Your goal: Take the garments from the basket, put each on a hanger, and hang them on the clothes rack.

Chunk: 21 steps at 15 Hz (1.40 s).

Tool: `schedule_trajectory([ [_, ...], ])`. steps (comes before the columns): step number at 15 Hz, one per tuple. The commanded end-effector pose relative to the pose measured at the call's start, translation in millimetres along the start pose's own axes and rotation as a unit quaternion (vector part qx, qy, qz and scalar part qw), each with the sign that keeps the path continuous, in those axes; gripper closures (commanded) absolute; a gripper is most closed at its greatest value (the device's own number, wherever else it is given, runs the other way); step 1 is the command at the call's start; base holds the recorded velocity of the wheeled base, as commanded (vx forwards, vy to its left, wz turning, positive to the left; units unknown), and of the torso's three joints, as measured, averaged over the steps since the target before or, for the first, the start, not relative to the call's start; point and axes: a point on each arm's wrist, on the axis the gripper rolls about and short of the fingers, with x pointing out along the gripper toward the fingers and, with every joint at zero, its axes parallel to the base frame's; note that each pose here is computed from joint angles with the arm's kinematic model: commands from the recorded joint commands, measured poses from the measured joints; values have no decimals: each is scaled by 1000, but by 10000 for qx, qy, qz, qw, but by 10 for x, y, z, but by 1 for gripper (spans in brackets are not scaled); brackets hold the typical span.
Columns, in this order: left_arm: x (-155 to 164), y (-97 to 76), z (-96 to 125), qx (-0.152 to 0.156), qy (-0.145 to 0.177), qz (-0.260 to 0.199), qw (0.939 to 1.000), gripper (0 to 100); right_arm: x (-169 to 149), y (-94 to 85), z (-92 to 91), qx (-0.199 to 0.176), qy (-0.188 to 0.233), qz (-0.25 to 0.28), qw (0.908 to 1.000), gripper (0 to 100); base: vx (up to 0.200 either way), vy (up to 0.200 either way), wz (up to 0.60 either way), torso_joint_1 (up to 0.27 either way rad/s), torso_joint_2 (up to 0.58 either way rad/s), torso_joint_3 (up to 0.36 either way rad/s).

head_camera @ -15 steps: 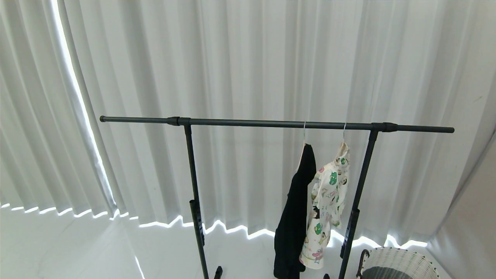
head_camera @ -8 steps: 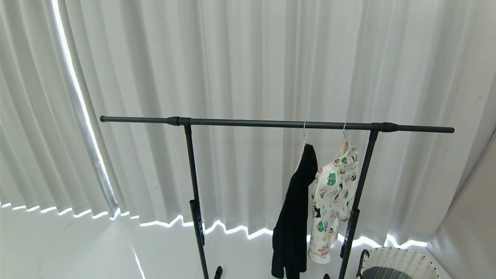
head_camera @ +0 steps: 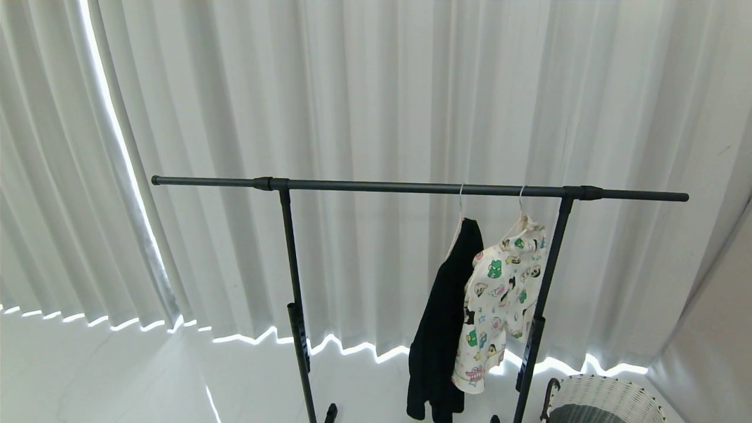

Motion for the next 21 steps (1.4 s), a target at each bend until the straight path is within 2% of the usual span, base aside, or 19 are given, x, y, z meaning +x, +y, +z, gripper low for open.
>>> schedule_trajectory([
  [1, -1, 0, 0, -4, -5, -2, 10000, 0, -1, 0, 0, 0, -7, 1, 10000, 0, 0, 0, 0, 0, 0, 0],
  [21, -2, 0, -2, -4, -5, -2, 10000, 0, -1, 0, -2, -46, 1, 1, 10000, 0, 0, 0, 0, 0, 0, 0],
])
